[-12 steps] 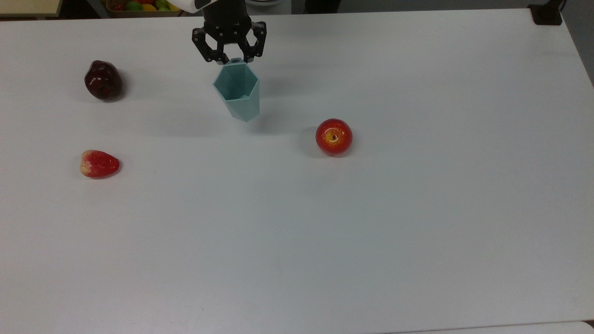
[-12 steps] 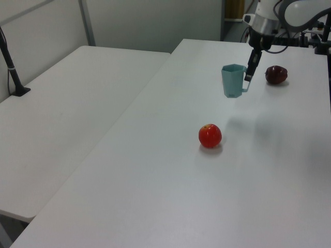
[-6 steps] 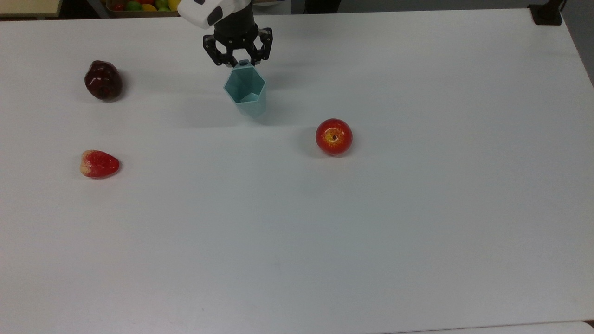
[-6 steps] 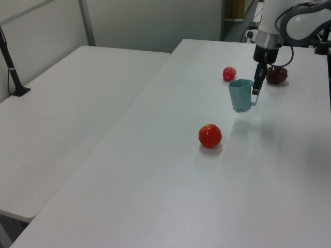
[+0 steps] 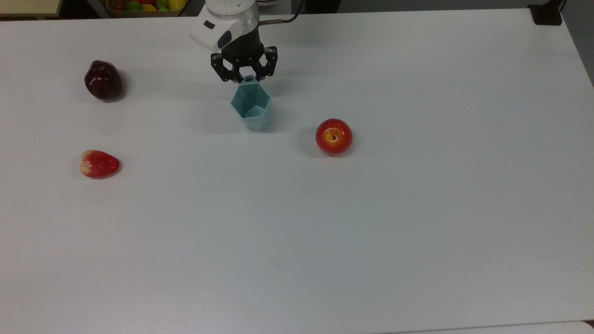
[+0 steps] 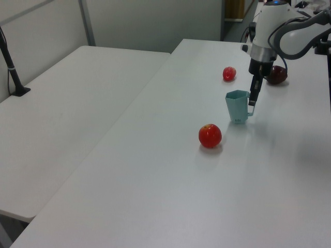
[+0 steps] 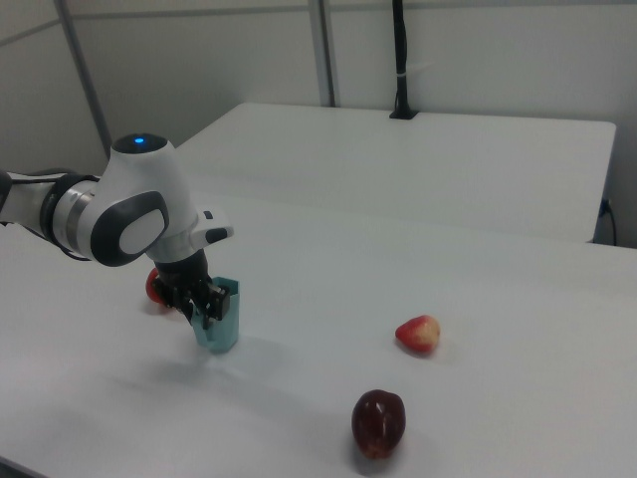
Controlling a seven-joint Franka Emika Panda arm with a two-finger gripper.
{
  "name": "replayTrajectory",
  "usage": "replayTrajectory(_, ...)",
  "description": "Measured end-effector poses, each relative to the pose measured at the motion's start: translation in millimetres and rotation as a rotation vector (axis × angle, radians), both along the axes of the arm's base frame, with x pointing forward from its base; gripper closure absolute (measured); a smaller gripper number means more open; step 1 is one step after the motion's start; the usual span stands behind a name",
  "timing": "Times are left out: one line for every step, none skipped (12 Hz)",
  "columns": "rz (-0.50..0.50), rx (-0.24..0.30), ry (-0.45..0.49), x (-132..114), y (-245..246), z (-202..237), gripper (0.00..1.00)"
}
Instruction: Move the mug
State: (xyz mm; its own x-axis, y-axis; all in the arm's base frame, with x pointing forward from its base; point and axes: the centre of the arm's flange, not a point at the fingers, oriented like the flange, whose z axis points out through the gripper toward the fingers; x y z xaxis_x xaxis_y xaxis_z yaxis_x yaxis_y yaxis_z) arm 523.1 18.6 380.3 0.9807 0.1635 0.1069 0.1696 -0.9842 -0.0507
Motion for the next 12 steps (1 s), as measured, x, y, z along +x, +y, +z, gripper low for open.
replayTrajectory(-0.001, 0.001, 0.001, -0.1, 0.0, -0.7, 0.7)
replayTrajectory(-0.002, 0.002, 0.002, -0.1, 0.0, -0.9, 0.69)
replayTrajectory(-0.003, 0.002, 0.002, -0.2, 0.0, -1.1, 0.67)
replayTrajectory(-0.004, 0.004, 0.003, -0.3, 0.1, -1.4, 0.64)
replayTrajectory(-0.005, 0.005, 0.004, -0.4, 0.2, -1.8, 0.59)
replayTrajectory(-0.006, 0.006, 0.005, -0.4, 0.2, -2.1, 0.53)
replayTrajectory(-0.006, 0.006, 0.006, -0.5, 0.2, -2.7, 0.5)
replayTrajectory(-0.006, 0.006, 0.009, -0.9, 0.2, -3.1, 0.36)
replayTrajectory(-0.005, 0.006, 0.018, -1.8, 0.3, -4.0, 0.21)
replayTrajectory(-0.004, 0.007, 0.033, -3.3, 0.4, -5.0, 0.08)
replayTrajectory(-0.001, 0.008, 0.054, -5.7, 0.6, -3.7, 0.0)
replayTrajectory(0.002, 0.01, 0.073, -7.9, 1.0, 0.8, 0.0)
